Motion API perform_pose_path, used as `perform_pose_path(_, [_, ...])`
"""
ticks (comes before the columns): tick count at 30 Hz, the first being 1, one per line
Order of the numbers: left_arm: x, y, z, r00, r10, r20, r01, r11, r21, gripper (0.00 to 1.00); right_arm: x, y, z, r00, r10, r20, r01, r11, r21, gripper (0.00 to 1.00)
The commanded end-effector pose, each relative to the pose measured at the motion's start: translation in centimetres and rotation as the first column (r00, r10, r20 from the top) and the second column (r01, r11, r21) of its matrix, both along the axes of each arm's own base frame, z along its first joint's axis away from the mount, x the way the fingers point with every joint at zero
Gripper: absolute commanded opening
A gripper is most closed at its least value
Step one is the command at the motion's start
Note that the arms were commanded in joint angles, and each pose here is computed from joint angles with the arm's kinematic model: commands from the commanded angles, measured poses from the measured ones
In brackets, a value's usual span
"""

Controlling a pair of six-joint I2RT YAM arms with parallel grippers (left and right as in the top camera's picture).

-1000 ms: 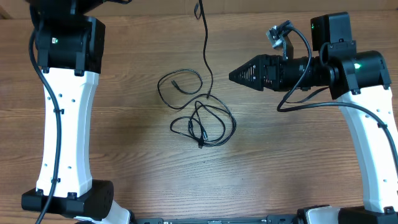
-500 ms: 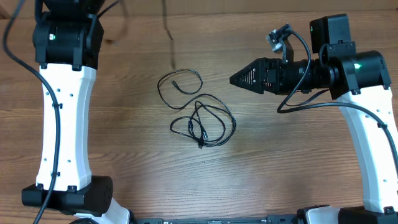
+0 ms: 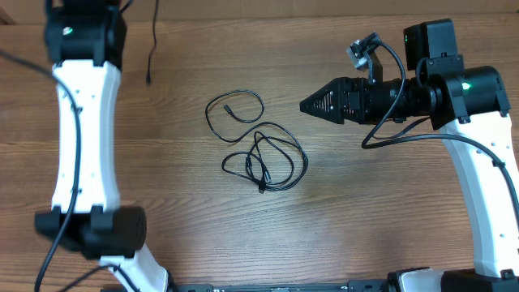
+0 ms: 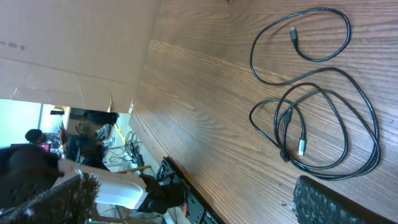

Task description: Untangle cables

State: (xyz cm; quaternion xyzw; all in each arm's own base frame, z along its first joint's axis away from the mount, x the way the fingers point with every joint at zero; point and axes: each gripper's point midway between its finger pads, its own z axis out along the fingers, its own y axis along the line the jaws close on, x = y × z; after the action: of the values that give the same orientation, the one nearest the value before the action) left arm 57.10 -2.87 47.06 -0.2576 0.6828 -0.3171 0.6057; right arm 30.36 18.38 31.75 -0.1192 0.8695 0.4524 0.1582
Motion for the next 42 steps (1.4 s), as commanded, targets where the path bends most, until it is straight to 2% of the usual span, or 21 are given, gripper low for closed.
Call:
perform_pose_path(1, [2.0, -4.2, -1.8, 0.976, -0.220, 0.006, 0.218, 0.961, -0.171, 0.04, 0.0, -0.1, 0.4, 1.000, 0.005, 0.022, -0.005, 1.000, -0.001, 1.00])
perform_pose_path(4, [3.3, -5.2, -2.4, 0.960, -0.276, 0.042, 0.278, 0.938, -0.205, 0.04, -0.1, -0.1, 0.4, 1.000, 0.005, 0.020, -0.005, 1.000, -0.001, 1.00])
perform_pose_path(7, [4.4, -4.7, -5.1, 0.962, -0.274, -0.013, 0.265, 0.940, -0.216, 0.04, -0.3, -0.1, 0.2, 1.000, 0.008, 0.007, -0.008, 1.000, -0.004, 1.00])
perform_pose_path(11, [6.9, 0.0, -10.6, 0.971, -0.205, -0.123, 0.168, 0.952, -0.257, 0.04, -1.0, -0.5, -0.5, 1.000, 0.012, -0.016, -0.012, 0.999, -0.039, 1.00])
perform_pose_path(16, [7.6, 9.4, -14.8, 0.976, -0.062, -0.210, 0.006, 0.966, -0.259, 0.04, -1.4, -1.0, -1.3, 0.999, -0.003, -0.050, -0.001, 0.997, -0.083, 1.00])
perform_pose_path(17, [7.3, 13.5, -16.6, 0.966, 0.013, -0.257, -0.079, 0.966, -0.246, 0.04, -1.6, -1.1, -1.4, 0.998, -0.003, -0.061, -0.003, 0.996, -0.088, 1.00])
perform_pose_path(20, [5.7, 20.8, -20.2, 0.921, 0.160, -0.356, -0.244, 0.948, -0.206, 0.04, -2.0, -1.1, -1.6, 0.997, -0.002, -0.079, -0.006, 0.996, -0.093, 1.00])
perform_pose_path(24, [2.5, 28.7, -22.6, 0.865, 0.280, -0.416, -0.341, 0.937, -0.078, 0.04, -2.3, -1.2, -1.7, 0.995, -0.002, -0.099, -0.008, 0.995, -0.096, 1.00])
perform_pose_path(25, [1.5, 30.3, -23.1, 0.851, 0.299, -0.431, -0.353, 0.935, -0.048, 0.19, -2.4, -1.2, -1.8, 0.995, -0.002, -0.103, -0.008, 0.995, -0.096, 1.00])
perform_pose_path(26, [0.5, 31.6, -23.6, 0.837, 0.314, -0.448, -0.358, 0.934, -0.015, 0.46, -2.4, -1.2, -1.8, 0.995, -0.002, -0.104, -0.008, 0.995, -0.097, 1.00])
perform_pose_path(27, [-0.5, 32.8, -24.1, 0.824, 0.326, -0.463, -0.355, 0.935, 0.026, 0.50, -2.4, -1.2, -1.8, 0.995, -0.002, -0.104, -0.008, 0.995, -0.098, 1.00])
perform_pose_path(28, [-1.4, 33.9, -24.6, 0.812, 0.335, -0.478, -0.347, 0.935, 0.067, 0.45, -2.4, -1.3, -1.8, 0.995, -0.004, -0.103, -0.006, 0.995, -0.101, 1.00])
perform_pose_path(29, [-2.9, 35.3, -25.5, 0.785, 0.354, -0.509, -0.340, 0.932, 0.124, 0.49, -2.3, -1.4, -2.0, 0.995, -0.010, -0.099, -0.002, 0.994, -0.114, 1.00])
perform_pose_path(31, [-4.4, 36.2, -26.5, 0.752, 0.360, -0.552, -0.332, 0.930, 0.155, 0.66, -2.3, -1.4, -2.0, 0.995, -0.010, -0.098, -0.002, 0.994, -0.114, 1.00])
perform_pose_path(34, [-6.2, 35.9, -28.4, 0.703, 0.330, -0.630, -0.301, 0.941, 0.157, 0.66, -2.3, -1.4, -2.0, 0.995, -0.010, -0.099, -0.002, 0.994, -0.113, 1.00])
perform_pose_path(37, [-7.1, 34.1, -30.0, 0.662, 0.275, -0.698, -0.266, 0.956, 0.124, 0.60, -2.3, -1.4, -2.0, 0.995, -0.010, -0.099, -0.002, 0.994, -0.113, 1.00])
perform_pose_path(39, [-7.5, 31.9, -31.2, 0.621, 0.224, -0.751, -0.228, 0.969, 0.100, 0.65, -2.3, -1.4, -2.0, 0.995, -0.010, -0.099, -0.002, 0.994, -0.113, 1.00])
perform_pose_path(42, [-7.5, 28.1, -33.1, 0.568, 0.146, -0.810, -0.122, 0.988, 0.092, 0.85, -2.3, -1.4, -2.0, 0.995, -0.009, -0.099, -0.003, 0.994, -0.113, 1.00])
